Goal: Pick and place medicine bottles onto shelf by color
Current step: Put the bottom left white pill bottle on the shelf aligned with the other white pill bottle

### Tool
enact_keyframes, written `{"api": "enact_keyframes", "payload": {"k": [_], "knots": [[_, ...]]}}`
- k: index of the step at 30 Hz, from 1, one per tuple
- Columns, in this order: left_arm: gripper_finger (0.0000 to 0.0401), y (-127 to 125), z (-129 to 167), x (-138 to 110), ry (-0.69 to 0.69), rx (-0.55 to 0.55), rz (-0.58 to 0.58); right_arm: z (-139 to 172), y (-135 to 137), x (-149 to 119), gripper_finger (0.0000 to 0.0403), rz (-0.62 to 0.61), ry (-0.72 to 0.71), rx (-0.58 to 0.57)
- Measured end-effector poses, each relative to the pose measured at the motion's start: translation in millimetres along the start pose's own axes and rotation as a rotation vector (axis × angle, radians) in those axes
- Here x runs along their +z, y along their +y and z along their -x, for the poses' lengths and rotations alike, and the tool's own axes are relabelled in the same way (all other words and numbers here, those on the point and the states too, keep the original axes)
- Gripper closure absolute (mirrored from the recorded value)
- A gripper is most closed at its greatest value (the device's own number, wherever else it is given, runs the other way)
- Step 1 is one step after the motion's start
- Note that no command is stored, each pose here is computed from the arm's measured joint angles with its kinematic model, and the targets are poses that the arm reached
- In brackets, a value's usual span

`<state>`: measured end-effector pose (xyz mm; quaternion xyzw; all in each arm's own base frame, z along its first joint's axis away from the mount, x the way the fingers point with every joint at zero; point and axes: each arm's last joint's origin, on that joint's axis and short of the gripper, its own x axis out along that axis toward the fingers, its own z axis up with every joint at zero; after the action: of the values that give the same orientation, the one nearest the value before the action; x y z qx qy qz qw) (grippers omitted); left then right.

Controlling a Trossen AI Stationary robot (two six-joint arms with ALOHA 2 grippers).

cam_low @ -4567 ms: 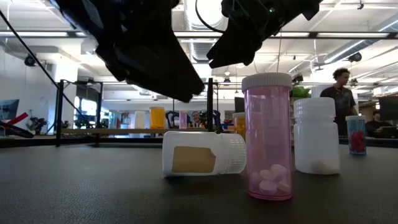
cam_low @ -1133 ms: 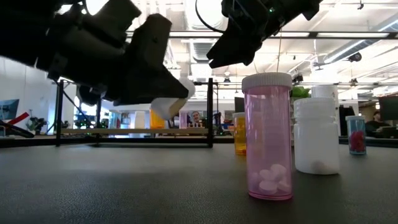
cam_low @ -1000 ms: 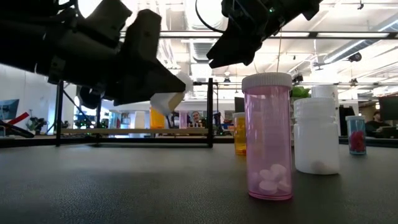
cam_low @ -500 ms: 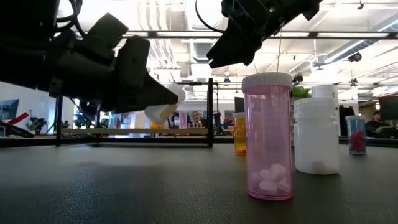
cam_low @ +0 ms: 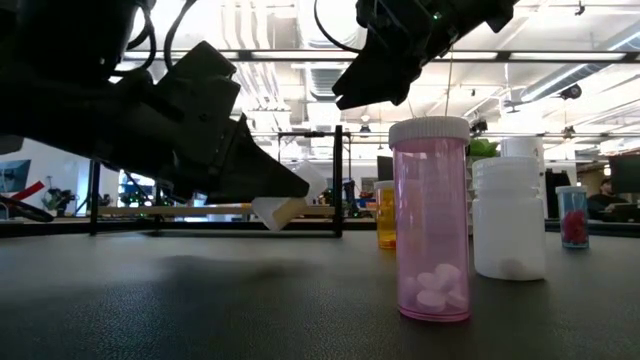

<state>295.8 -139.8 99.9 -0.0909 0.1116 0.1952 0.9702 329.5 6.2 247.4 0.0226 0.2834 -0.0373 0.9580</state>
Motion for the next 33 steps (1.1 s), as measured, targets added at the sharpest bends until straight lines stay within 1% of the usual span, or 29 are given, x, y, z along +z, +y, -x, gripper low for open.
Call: {"api": "enact_keyframes", "payload": {"k": [5,8,10,15,19,21,24,26,29,32,33], "knots": [[0.0260,-0.6,2.5,-1.0,-0.004,-0.010,0.004,0.0,-0.1,0.0,0.0174,0.000,0.000,0.000],[0.0261,-3.1,4.1,1.5,-0.026,-0.029,0.028,0.0,0.0,0.0,0.0174,0.000,0.000,0.000],[0.0261,-4.3,4.3,5.3,-0.056,-0.039,0.020,0.0,0.0,0.0,0.0174,0.000,0.000,0.000],[0.0262,-9.2,8.5,27.1,-0.181,-0.074,-0.019,0.0,0.0,0.0,0.0174,0.000,0.000,0.000],[0.0262,-9.7,14.0,44.6,-0.228,-0.075,-0.041,0.0,0.0,0.7,0.0174,0.000,-0.007,0.001],[0.0262,-8.7,16.9,52.1,-0.245,-0.063,-0.051,0.1,0.3,5.0,0.0174,-0.004,-0.051,0.004],[0.0262,-5.4,22.6,63.4,-0.272,-0.015,-0.088,1.0,0.9,13.3,0.0174,-0.012,-0.137,0.011],[0.0262,-1.6,27.2,70.2,-0.285,0.025,-0.106,1.9,1.3,18.4,0.0174,-0.043,-0.191,0.018],[0.0262,4.3,34.8,80.3,-0.280,0.068,-0.129,3.2,1.7,24.2,0.0174,-0.144,-0.250,0.035],[0.0262,10.0,43.0,89.4,-0.252,0.084,-0.148,3.3,1.0,24.9,0.0174,-0.264,-0.255,0.049],[0.0262,12.1,45.6,92.3,-0.241,0.090,-0.150,3.2,1.0,24.6,0.0174,-0.286,-0.252,0.051]]}}
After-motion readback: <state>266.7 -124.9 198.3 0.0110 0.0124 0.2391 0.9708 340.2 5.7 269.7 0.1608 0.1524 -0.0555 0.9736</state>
